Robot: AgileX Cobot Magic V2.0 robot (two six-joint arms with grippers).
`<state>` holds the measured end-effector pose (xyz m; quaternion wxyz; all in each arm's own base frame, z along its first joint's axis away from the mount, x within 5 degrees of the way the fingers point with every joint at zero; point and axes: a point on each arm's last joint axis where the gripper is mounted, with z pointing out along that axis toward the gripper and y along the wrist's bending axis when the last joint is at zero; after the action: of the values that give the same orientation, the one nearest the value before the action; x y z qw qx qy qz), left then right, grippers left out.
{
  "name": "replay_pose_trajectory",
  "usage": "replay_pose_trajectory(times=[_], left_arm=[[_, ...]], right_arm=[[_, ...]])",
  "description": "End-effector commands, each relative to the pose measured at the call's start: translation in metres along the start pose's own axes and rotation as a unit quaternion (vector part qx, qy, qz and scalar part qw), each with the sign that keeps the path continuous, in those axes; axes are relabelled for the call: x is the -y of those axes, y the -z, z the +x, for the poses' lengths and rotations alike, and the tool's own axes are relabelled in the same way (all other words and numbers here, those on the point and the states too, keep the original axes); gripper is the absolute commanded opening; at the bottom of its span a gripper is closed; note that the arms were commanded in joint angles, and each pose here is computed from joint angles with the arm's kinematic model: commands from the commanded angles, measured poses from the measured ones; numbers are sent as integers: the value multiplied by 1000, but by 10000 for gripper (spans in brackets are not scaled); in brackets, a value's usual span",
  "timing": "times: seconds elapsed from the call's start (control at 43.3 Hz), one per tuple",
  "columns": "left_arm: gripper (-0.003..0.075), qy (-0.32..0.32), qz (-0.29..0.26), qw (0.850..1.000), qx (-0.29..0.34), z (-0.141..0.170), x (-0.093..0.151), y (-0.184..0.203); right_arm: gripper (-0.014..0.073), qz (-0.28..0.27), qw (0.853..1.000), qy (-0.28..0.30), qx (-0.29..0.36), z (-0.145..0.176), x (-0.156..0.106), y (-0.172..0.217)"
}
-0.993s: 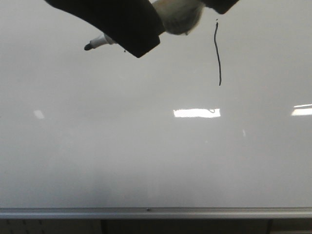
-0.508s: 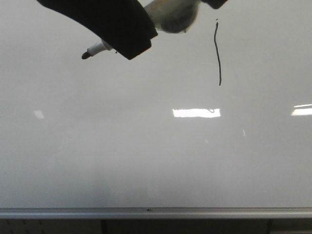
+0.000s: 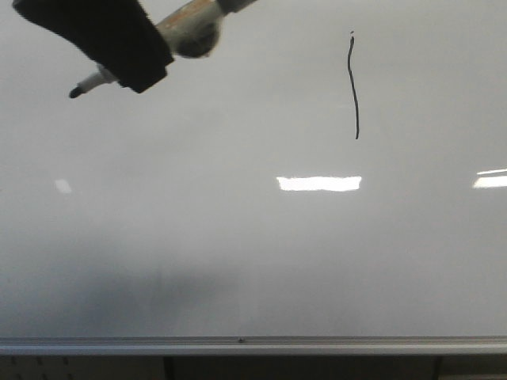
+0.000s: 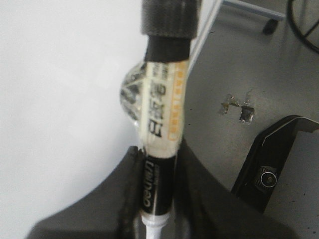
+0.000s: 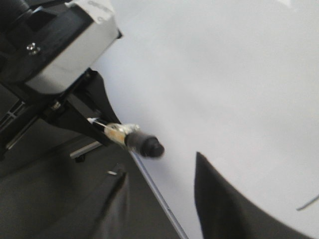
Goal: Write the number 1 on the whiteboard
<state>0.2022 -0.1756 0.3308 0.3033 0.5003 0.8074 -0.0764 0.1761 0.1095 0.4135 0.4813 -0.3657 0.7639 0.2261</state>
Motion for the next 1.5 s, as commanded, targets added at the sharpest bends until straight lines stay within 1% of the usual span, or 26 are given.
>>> replay_pose_trajectory(times=[0.0,0.046,0.115,0.208,0.231,0.3,0.416,0.508,0.577,0.623,0.924,1.178,1.339,1.409,1.478], left_arm=[[-20,87,-41,995,34,3,-24,12],[-20,129,-58,989,31,13,-36,11],[-20,187,-85,978,34,28,-52,10],[-20,259,-125,957,38,56,-71,12],[-20,268,-131,954,39,60,-73,12],[-20,312,-156,937,28,82,-85,12],[-20,374,-189,908,2,118,-101,12],[-20,413,-219,884,-8,144,-114,14],[-20,429,-238,871,-5,155,-122,16],[-20,434,-249,866,1,159,-128,15],[-20,418,-285,861,46,161,-157,-16],[-20,422,-284,860,37,172,-168,-45],[-17,426,-279,860,26,179,-172,-59],[1,427,-277,860,21,181,-173,-63],[44,429,-275,860,18,183,-173,-67]], right_arm=[[139,53,995,-57,58,-4,8,21],[61,79,991,-85,69,4,11,28],[6,117,984,-107,82,17,16,36],[-13,165,974,-125,91,40,18,45],[-16,172,973,-126,93,45,17,47],[-21,196,966,-131,105,57,14,53],[-69,215,960,-129,123,75,5,59],[-67,220,958,-129,127,86,-1,61],[-67,221,958,-131,127,91,-2,61],[-67,220,959,-132,124,92,-2,60],[-67,220,958,-134,122,94,-2,59],[-67,220,959,-134,122,94,-2,59],[-67,220,959,-134,122,94,-2,59],[-67,220,959,-134,122,94,-2,59],[-67,220,959,-134,122,94,-2,59]])
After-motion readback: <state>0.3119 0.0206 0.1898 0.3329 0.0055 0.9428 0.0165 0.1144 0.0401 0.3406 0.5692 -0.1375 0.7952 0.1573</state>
